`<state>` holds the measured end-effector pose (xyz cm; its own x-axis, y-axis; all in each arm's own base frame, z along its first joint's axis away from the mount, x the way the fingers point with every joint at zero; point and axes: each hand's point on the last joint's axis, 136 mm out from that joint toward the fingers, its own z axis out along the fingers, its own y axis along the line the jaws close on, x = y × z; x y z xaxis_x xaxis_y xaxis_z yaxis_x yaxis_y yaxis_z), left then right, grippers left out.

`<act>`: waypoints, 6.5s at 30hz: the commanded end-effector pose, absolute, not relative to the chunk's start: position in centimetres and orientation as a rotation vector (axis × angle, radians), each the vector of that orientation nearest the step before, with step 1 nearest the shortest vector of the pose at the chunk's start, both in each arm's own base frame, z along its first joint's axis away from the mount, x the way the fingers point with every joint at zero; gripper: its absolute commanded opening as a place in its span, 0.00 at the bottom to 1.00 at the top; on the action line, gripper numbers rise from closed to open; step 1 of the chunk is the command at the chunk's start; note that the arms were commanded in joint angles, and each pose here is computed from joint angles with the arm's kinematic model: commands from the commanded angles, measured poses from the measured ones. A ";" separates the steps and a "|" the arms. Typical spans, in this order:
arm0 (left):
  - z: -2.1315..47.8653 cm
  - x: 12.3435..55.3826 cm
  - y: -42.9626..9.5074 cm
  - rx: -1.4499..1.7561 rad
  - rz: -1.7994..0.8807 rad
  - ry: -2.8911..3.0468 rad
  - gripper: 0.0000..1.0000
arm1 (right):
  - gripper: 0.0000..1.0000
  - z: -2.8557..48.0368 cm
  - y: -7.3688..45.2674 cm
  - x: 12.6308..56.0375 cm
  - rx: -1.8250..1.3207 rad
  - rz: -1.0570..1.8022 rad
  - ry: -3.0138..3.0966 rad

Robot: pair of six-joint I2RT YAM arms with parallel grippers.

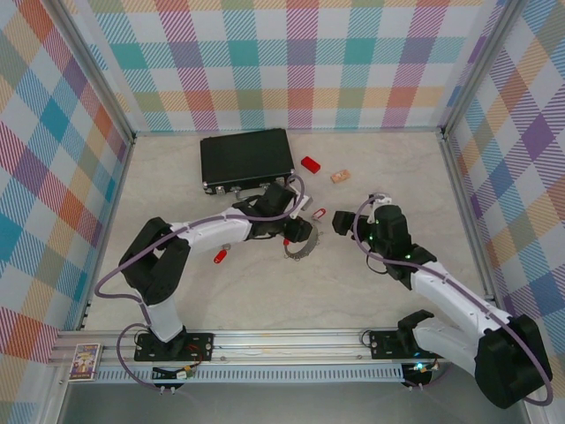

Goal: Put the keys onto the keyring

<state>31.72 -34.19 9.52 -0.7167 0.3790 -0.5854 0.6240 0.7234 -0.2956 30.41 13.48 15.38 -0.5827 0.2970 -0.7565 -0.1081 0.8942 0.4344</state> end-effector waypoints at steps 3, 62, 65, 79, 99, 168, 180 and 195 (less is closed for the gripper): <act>8.2 31.6 -34.8 0.822 -0.582 2.494 0.38 | 0.99 15.7 11.2 30.2 0.252 0.486 2.101; 7.7 33.2 -38.8 0.996 -0.339 2.445 0.00 | 0.99 15.4 11.2 30.1 0.273 0.574 2.108; 9.3 32.9 -38.8 0.969 -0.398 2.394 0.00 | 0.99 16.1 12.4 30.1 0.207 0.642 2.076; 19.2 32.2 -35.9 0.861 -0.565 1.963 0.00 | 0.90 21.0 19.6 29.6 -0.174 0.999 1.903; 27.8 28.2 -28.9 0.680 -1.110 1.575 0.00 | 0.53 27.7 27.2 28.1 -0.540 1.284 1.762; 32.1 26.5 -27.0 0.690 -1.298 1.472 0.30 | 0.00 30.4 31.2 23.6 -0.916 1.449 1.546; 30.4 25.9 -27.1 0.755 -1.268 1.545 0.30 | 0.00 28.1 30.2 23.5 -0.980 1.291 1.630; 27.4 25.5 -28.5 0.835 -1.287 1.645 0.27 | 0.00 28.4 30.4 23.4 -0.983 1.313 1.626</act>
<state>25.83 -27.97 26.42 -0.4399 -0.0174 -0.8979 0.8612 0.2753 -0.4272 23.76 30.20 26.00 -0.4389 -0.1029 -0.8926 -0.8896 0.1896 0.4156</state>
